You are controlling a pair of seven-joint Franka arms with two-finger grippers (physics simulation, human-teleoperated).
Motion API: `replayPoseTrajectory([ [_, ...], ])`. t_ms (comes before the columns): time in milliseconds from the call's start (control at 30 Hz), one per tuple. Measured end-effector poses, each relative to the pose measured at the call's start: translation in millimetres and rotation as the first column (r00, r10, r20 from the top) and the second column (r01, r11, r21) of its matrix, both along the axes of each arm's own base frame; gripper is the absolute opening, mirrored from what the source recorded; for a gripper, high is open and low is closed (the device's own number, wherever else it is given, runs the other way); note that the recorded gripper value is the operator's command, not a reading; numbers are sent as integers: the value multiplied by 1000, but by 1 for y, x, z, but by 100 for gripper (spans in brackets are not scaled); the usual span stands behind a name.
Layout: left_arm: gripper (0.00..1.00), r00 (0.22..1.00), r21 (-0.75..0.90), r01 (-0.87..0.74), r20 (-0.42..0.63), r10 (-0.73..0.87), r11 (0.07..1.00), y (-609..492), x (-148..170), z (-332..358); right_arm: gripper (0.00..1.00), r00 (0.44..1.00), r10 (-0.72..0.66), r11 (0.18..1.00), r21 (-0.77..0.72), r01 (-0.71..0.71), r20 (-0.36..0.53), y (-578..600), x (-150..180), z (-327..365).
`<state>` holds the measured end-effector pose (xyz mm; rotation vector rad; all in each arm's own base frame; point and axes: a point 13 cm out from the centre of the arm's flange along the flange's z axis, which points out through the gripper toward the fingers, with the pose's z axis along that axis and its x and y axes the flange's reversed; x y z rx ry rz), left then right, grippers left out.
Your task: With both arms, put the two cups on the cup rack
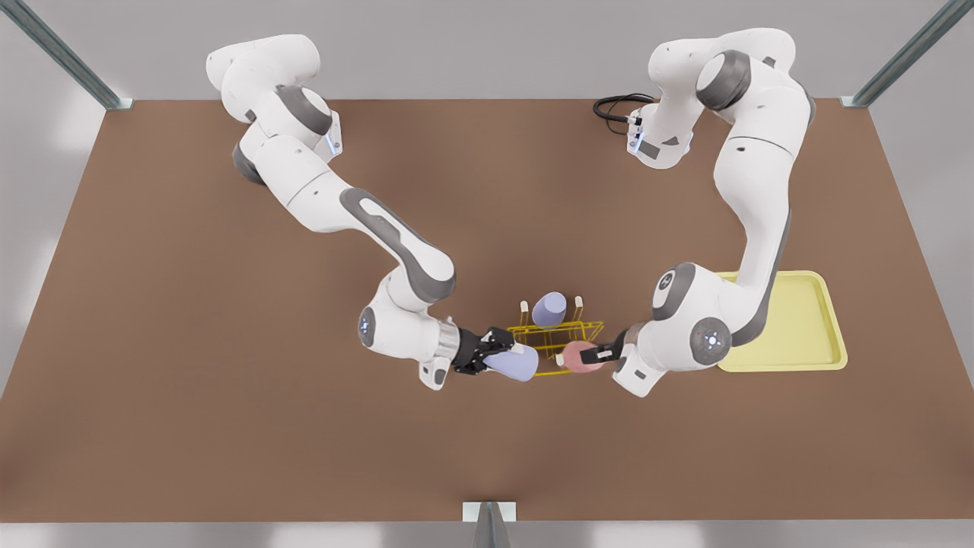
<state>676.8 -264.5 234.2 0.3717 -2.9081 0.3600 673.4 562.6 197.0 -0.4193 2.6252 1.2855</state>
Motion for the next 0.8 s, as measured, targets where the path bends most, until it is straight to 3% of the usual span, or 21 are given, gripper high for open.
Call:
replayPoseTrajectory([
  [100,100,991,29,-116,72,114,993,82,43,66,100,1000,3,1000,0,-3,2,4,-2,0],
  [200,100,987,118,-154,65,147,981,166,32,116,100,1000,4,1000,17,-4,2,12,-3,2],
  [267,100,984,227,-176,60,166,958,241,1,153,100,1000,3,999,37,-3,6,19,-2,9],
  [333,100,991,379,-130,32,128,916,255,-84,170,100,1000,-1,999,52,0,15,21,2,19],
  [367,100,994,374,-108,39,101,921,249,-99,181,100,1000,-4,998,57,3,21,20,4,26],
  [500,100,995,319,-63,89,37,946,250,-92,221,100,998,-10,998,57,6,62,-1,22,71],
  [600,100,996,253,-29,85,7,967,248,-78,223,100,983,38,986,-168,-8,177,-104,55,147],
  [700,100,997,227,-13,77,-5,974,265,-71,219,100,989,104,889,-455,-44,107,-235,62,141],
  [800,100,996,220,40,71,-57,975,260,-71,218,100,997,80,692,-720,-48,10,-388,55,153],
])
